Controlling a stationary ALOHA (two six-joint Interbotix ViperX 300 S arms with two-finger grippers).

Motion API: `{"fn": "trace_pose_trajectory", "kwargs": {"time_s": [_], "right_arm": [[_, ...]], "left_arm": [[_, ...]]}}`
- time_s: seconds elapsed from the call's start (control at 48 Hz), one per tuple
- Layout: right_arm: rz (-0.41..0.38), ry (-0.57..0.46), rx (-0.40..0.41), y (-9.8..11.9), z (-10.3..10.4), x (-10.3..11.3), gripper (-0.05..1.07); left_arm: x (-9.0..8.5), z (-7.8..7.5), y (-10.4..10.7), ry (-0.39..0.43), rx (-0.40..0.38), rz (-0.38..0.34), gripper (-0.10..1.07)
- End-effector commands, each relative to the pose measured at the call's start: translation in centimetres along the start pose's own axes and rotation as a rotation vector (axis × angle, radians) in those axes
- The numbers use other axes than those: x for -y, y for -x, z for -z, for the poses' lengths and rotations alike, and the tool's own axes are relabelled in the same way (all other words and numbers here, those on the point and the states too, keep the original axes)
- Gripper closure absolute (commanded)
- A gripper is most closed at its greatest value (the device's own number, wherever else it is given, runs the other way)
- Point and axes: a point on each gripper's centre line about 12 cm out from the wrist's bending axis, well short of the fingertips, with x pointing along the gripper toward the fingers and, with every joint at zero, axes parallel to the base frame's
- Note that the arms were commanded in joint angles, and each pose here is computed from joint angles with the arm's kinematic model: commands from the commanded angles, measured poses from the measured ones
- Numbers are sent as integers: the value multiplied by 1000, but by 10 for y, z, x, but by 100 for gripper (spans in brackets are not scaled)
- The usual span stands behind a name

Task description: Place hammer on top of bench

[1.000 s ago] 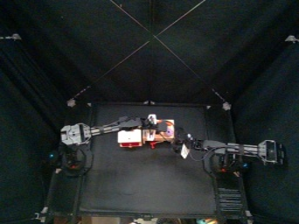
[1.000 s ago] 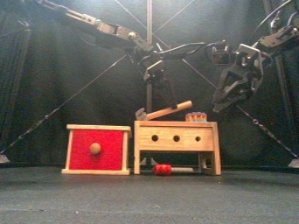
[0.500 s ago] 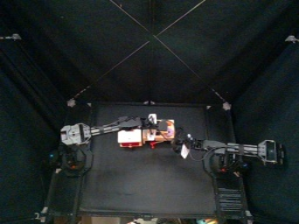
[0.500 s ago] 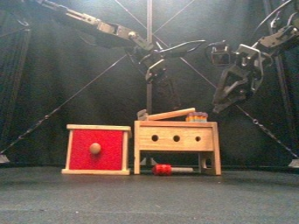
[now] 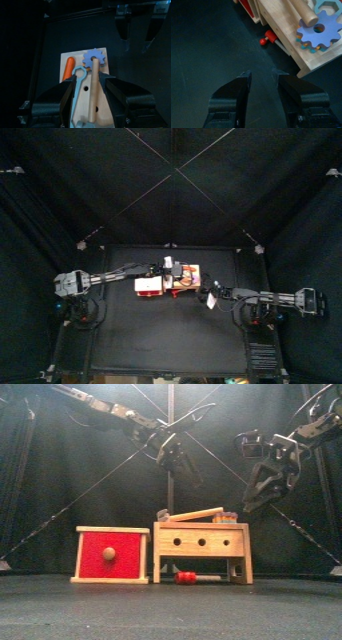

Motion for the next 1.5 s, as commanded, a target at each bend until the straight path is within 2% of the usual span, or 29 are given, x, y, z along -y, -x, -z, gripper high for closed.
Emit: {"fn": "trace_pose_trajectory", "kwargs": {"time_s": [0.0, 0.125, 0.354, 0.667, 1.104, 1.479], "right_arm": [[-13, -1, 38, 4, -11, -4, 25], [-14, 5, 44, 5, -13, -4, 25], [-14, 6, 45, 5, -13, -4, 25], [-15, 7, 37, 3, -11, -5, 25], [-15, 17, 32, 2, -11, -6, 25], [-17, 20, 26, 0, -10, -7, 25]], "left_arm": [[-1, -9, 26, 24, 102, -42, 18], [5, 2, 38, 56, 158, -69, 18], [20, 27, 52, 110, 181, -73, 18], [49, 45, 71, 98, 232, -53, 18], [69, 71, 96, 108, 311, -68, 18], [75, 88, 101, 116, 292, -63, 18]]}}
